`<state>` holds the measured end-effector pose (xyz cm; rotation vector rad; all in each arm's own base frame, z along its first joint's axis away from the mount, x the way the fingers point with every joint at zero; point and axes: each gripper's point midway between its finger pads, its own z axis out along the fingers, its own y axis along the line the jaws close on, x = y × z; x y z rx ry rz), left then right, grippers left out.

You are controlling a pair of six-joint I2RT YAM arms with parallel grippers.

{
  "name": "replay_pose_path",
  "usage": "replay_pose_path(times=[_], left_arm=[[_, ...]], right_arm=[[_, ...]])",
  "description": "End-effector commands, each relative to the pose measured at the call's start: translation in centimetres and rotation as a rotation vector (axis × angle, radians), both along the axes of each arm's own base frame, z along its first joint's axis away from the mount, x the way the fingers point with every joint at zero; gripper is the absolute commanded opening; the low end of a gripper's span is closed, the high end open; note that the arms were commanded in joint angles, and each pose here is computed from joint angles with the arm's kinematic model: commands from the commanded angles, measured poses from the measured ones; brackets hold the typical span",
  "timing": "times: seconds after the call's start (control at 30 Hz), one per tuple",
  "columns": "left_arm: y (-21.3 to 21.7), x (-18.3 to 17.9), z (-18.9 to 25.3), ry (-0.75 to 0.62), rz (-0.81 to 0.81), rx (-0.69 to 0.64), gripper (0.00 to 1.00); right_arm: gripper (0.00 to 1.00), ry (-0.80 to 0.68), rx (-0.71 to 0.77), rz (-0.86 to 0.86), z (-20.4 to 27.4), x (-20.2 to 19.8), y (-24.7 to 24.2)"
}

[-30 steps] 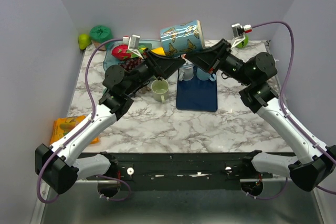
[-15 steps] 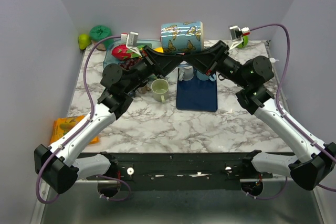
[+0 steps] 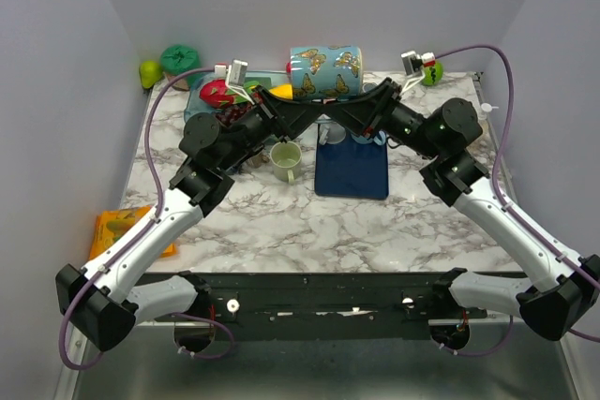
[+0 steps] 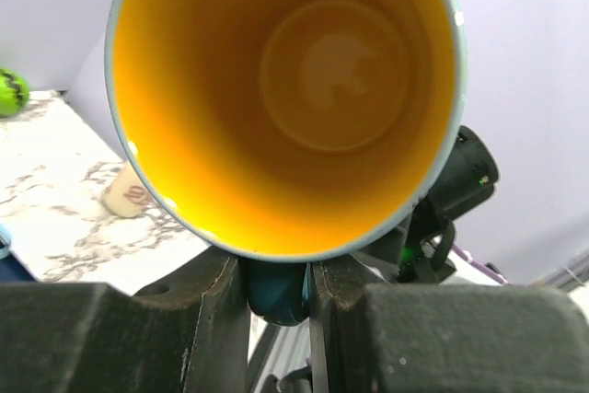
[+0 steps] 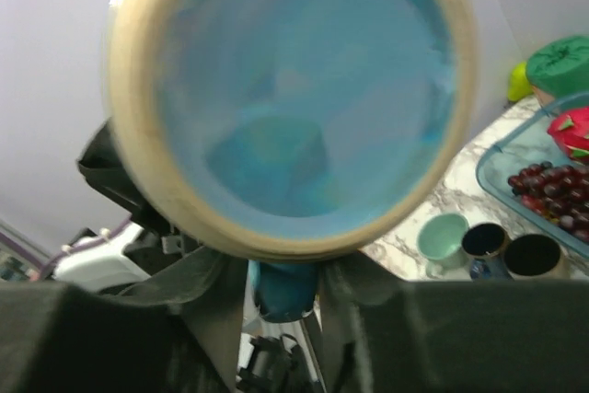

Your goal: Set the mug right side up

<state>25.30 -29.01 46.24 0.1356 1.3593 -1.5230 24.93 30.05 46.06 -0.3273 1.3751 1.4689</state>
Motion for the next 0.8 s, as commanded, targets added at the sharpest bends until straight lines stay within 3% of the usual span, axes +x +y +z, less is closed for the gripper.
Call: replay_pose_path(times=[0.0, 0.07, 0.37, 0.57, 0.77], left_arm=[[2.8, 0.3, 2.8, -0.051, 0.152, -0.042, 0.00], [3.4, 0.3, 2.9, -0.043, 0.177, -0.035, 0.00], [5.4, 1.7, 0.5, 0.047, 0.328, 0.100, 0.00], [8.8, 3.2, -3.7, 0.157, 0.526, 0.338, 0.00], [13.6, 3.0, -7.6, 0.220, 0.713, 0.586, 0.00]], right_arm=[[0.47, 0.018, -0.057, -0.061, -1.4, 0.3, -0.4], [0.53, 0.038, -0.060, -0.088, -1.9, 0.7, -0.6], [0.59, 0.197, -0.105, -0.253, -6.0, 3.2, -2.2], [0.60, 0.359, -0.242, -0.445, -11.3, 5.1, -4.9], [0.61, 0.425, -0.348, -0.546, -14.4, 5.6, -6.8]])
